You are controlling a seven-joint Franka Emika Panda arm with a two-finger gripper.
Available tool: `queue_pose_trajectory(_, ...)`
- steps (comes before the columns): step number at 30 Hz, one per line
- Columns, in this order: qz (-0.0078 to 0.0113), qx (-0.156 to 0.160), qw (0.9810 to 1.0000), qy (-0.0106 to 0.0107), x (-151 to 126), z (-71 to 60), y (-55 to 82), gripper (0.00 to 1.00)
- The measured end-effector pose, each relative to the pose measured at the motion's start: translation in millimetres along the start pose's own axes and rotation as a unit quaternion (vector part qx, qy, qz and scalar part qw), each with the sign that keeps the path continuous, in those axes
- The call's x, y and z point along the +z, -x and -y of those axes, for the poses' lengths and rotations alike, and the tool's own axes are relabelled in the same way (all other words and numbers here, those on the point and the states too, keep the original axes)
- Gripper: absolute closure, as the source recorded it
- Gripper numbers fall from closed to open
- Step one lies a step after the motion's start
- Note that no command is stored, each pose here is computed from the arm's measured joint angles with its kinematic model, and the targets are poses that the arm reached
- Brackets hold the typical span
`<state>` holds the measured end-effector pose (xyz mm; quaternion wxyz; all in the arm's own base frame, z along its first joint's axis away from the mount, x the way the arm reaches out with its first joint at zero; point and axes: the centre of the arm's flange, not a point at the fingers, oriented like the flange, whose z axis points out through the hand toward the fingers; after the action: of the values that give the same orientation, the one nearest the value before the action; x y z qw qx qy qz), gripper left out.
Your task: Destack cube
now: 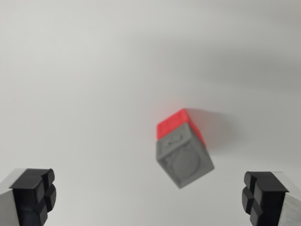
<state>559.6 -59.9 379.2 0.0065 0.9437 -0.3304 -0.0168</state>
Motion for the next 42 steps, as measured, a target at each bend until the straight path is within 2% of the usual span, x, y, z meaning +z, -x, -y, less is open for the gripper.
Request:
queue_pose_trajectory(6, -0.0019, -0.049, 0.9988, -0.0012, 12, -15.1, 5.0, 0.0)
queue_pose_trajectory(11, -0.0036, -0.094, 0.9955, -0.0021, 23, -29.7, 9.5, 0.0)
queue_pose_trajectory(14, -0.0055, -0.125, 0.9922, -0.003, 30, -39.1, 12.3, 0.0)
queue_pose_trajectory(17, -0.007, -0.156, 0.9878, -0.0036, 38, -48.7, 15.4, 0.0)
queue_pose_trajectory(18, -0.007, -0.161, 0.9869, -0.0036, 39, -50.3, 16.0, 0.0)
queue_pose_trajectory(22, -0.0092, -0.203, 0.9792, -0.0042, 49, -63.3, 20.1, 0.0)
queue_pose_trajectory(27, -0.0115, -0.258, 0.966, -0.0046, 64, -81.3, 25.7, 0.0)
queue_pose_trajectory(28, -0.0119, -0.264, 0.9645, -0.0047, 65, -83.0, 26.2, 0.0)
queue_pose_trajectory(30, -0.0128, -0.286, 0.9582, -0.0049, 71, -89.9, 28.4, 0.0)
queue_pose_trajectory(31, -0.013, -0.292, 0.9564, -0.0051, 73, -92.8, 29.2, 0.0)
queue_pose_trajectory(32, -0.0139, -0.295, 0.9554, -0.0052, 75, -94.7, 29.6, 0.0)
queue_pose_trajectory(34, -0.0159, -0.297, 0.9547, -0.0055, 80, -95.3, 29.3, 0.0)
queue_pose_trajectory(35, -0.0163, -0.298, 0.9544, -0.0055, 85, -94.8, 28.9, 0.0)
queue_pose_trajectory(40, -0.0129, -0.299, 0.9542, -0.0049, 111, -93.7, 28.0, 0.0)
queue_pose_trajectory(42, -0.0128, -0.299, 0.9542, -0.0049, 120, -93.6, 27.9, 0.0)
